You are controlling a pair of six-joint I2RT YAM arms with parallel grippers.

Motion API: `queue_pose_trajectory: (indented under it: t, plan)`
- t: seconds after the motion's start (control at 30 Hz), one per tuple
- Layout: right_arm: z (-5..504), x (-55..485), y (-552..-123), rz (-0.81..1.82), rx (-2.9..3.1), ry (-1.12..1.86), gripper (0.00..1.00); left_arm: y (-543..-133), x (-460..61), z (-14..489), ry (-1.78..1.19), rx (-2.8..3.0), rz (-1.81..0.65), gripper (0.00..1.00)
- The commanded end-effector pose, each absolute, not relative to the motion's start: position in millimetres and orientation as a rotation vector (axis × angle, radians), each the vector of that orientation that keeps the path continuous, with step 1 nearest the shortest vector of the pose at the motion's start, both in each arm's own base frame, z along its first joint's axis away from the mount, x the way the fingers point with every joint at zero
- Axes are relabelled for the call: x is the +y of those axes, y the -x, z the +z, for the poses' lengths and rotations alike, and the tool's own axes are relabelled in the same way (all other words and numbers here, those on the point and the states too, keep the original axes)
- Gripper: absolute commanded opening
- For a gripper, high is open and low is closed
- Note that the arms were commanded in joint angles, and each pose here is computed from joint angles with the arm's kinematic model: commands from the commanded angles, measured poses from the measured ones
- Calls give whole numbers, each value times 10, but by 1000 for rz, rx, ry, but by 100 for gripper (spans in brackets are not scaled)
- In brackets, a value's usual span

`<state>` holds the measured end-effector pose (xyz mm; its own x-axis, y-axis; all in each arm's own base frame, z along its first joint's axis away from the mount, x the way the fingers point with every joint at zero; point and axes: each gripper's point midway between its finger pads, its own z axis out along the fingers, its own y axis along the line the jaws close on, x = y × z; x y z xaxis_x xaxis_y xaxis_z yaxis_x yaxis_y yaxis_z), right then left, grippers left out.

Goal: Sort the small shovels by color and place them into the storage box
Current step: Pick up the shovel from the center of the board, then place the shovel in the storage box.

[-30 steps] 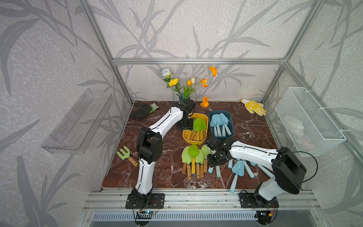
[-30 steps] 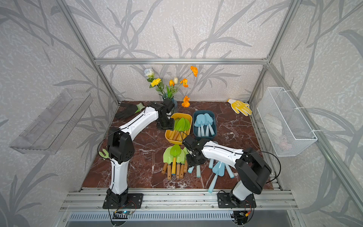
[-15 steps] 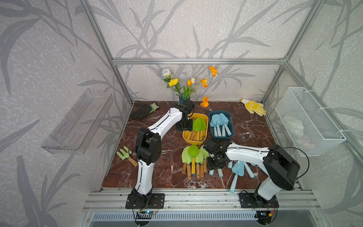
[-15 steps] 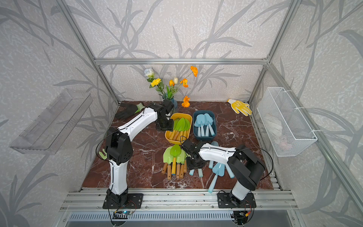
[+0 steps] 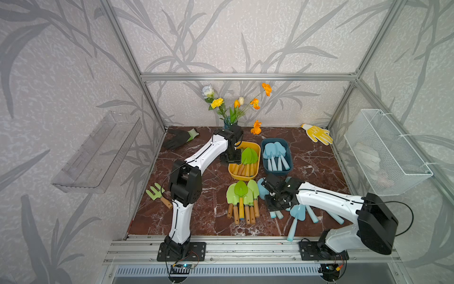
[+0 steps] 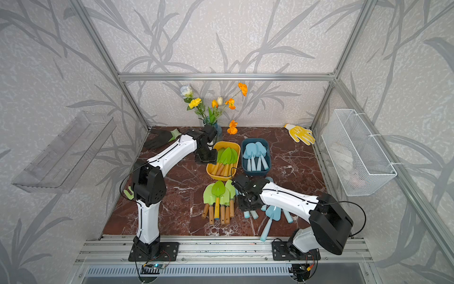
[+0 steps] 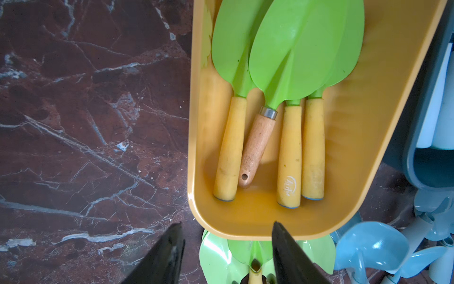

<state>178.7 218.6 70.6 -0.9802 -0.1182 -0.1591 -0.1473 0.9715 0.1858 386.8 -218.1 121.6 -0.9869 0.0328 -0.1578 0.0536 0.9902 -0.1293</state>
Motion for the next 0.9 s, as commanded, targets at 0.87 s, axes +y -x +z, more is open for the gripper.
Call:
queue_pose_trajectory:
  t: [0.87]
  plan:
    - [759,1743,-4308,449,2889,14,22,-2541,-1678,1004,-113,3101,-206,69]
